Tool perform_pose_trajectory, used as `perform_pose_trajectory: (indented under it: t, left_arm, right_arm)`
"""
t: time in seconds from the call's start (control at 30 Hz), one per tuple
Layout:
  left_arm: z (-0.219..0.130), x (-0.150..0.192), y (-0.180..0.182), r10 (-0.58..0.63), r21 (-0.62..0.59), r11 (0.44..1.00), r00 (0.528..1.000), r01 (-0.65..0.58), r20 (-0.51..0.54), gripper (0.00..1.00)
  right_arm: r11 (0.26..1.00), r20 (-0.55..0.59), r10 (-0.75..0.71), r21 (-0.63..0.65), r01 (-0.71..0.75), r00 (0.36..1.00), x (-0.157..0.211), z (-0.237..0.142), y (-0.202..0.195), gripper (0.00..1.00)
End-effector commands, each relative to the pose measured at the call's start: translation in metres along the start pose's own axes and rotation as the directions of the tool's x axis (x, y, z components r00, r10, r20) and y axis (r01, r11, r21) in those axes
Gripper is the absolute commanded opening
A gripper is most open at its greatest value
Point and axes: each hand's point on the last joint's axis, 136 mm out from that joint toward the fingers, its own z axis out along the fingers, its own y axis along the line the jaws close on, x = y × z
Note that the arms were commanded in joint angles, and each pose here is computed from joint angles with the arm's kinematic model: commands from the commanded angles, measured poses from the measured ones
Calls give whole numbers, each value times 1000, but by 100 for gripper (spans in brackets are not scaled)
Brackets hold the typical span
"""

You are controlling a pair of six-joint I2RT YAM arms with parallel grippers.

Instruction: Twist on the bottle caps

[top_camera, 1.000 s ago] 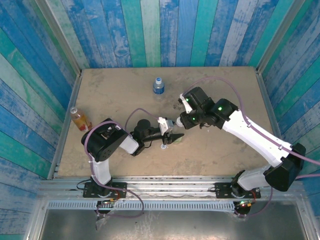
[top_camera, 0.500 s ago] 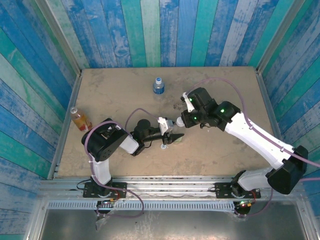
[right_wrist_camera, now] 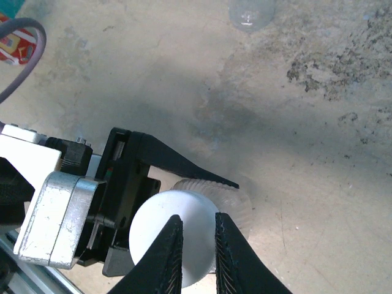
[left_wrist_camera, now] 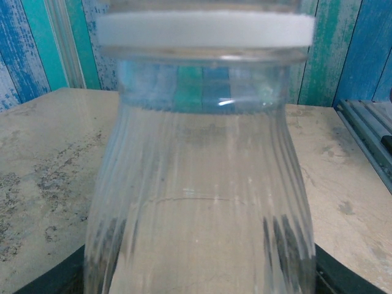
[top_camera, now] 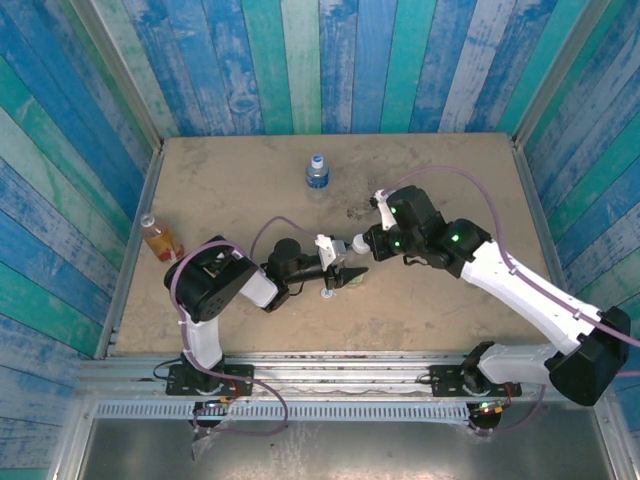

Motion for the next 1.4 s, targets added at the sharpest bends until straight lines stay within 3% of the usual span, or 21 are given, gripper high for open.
perform_pose_trajectory:
  t: [0.0,0.3,0.63,0.9,1.07,1.37]
  left_arm:
    - [3,30,-3,-49,8,999,995,49,-84,59]
    - [4,30,-3,-50,13,999,995,51,-85,59]
    - [4,30,-3,-46,11,999,995,48,-88,59]
    - [4,30,-4,-45,17,999,995,47,-88,59]
    - [3,30,-4,-43,15,999,995,45,-90,59]
    - [3,32,-3,-53,10,999,994,54,-92,59]
  right_arm:
    - [994,-332,55,107,-21,942,102,17,-31,16]
    - [995,-341,72,93,-43,937,116,30,-33,15]
    - [999,-129,-9,-39,4,992,27,1,7,22]
    - [999,-17,12,-40,-12,1000,-12,-7,7,30]
    - [996,-46,56,-73,-59,997,-13,0,-2,30]
    - [982,-127,91,-155,-111,988,10,5,-2,19]
